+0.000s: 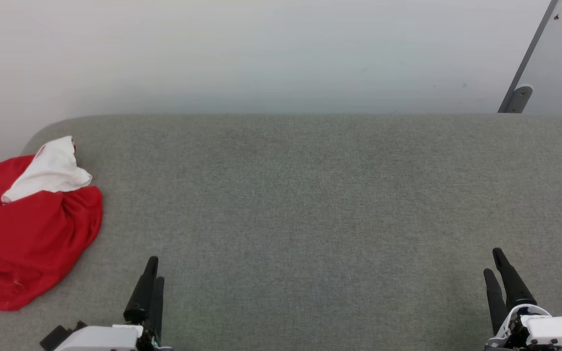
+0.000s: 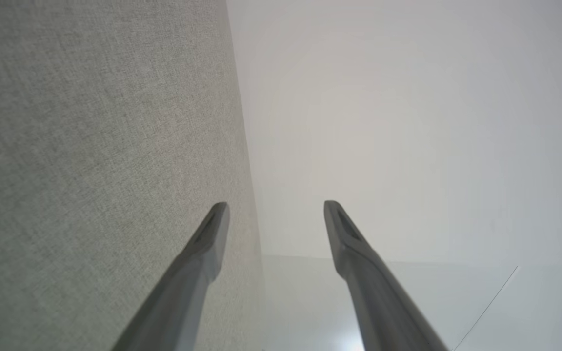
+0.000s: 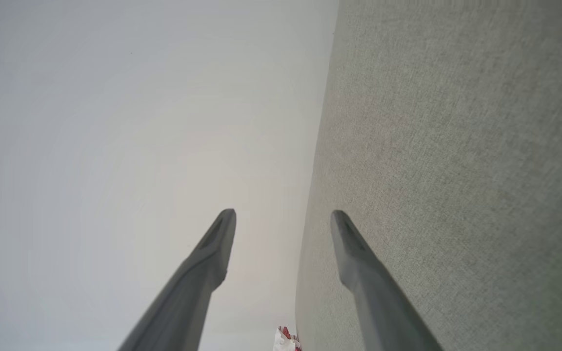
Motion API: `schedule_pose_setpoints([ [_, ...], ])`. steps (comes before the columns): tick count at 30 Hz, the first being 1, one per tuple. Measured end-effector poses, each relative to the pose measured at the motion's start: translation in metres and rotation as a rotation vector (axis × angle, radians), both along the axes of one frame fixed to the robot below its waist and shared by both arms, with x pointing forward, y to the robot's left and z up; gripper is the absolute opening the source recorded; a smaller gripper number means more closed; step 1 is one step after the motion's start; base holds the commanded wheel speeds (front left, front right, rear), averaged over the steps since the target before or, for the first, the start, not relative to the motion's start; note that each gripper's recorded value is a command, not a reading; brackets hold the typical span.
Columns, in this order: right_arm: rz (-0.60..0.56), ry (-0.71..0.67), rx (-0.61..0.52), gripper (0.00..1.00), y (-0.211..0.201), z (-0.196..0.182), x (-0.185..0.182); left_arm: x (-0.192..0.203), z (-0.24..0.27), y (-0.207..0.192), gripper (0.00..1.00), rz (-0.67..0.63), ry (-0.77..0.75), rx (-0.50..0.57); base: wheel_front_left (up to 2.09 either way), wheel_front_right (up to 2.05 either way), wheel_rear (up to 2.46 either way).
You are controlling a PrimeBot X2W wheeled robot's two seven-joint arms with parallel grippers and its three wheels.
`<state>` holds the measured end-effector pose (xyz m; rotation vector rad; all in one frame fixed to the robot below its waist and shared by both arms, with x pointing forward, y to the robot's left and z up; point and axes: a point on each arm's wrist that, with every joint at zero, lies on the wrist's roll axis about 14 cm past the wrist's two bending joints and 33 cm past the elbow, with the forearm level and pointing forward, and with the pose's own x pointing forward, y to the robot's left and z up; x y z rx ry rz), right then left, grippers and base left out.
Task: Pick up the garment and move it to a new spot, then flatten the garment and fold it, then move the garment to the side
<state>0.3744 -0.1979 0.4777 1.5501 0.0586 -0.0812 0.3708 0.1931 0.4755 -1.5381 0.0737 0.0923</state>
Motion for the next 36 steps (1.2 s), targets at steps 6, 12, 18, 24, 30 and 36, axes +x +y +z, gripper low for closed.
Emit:
schedule_pose_setpoints([
  [6, 0.002, -0.016, -0.080, 1.00, -0.003, 0.007, 0.003, 0.001, 0.005, 0.003, 1.00, 0.000, -0.005, 0.077, 0.00, 0.00, 0.00],
  [12, 0.012, -0.019, -0.182, 1.00, -0.004, 0.009, 0.003, 0.002, 0.008, 0.005, 1.00, -0.008, -0.001, 0.200, 0.00, 0.00, 0.00],
  [18, 0.020, -0.032, -0.314, 1.00, -0.006, 0.014, 0.007, 0.003, 0.009, 0.007, 1.00, -0.024, 0.008, 0.344, 0.00, 0.00, 0.00],
  [24, 0.037, -0.028, -0.456, 1.00, -0.007, 0.013, 0.008, 0.004, 0.012, 0.010, 1.00, -0.034, 0.010, 0.501, 0.00, 0.00, 0.00],
  [30, 0.042, -0.035, -0.594, 1.00, -0.010, 0.016, 0.011, 0.005, 0.017, 0.014, 1.00, -0.039, -0.002, 0.659, 0.00, 0.00, 0.00],
  [36, 0.049, -0.041, -0.725, 1.00, -0.013, 0.019, 0.013, 0.006, 0.021, 0.015, 1.00, -0.043, -0.019, 0.794, 0.00, 0.00, 0.00],
])
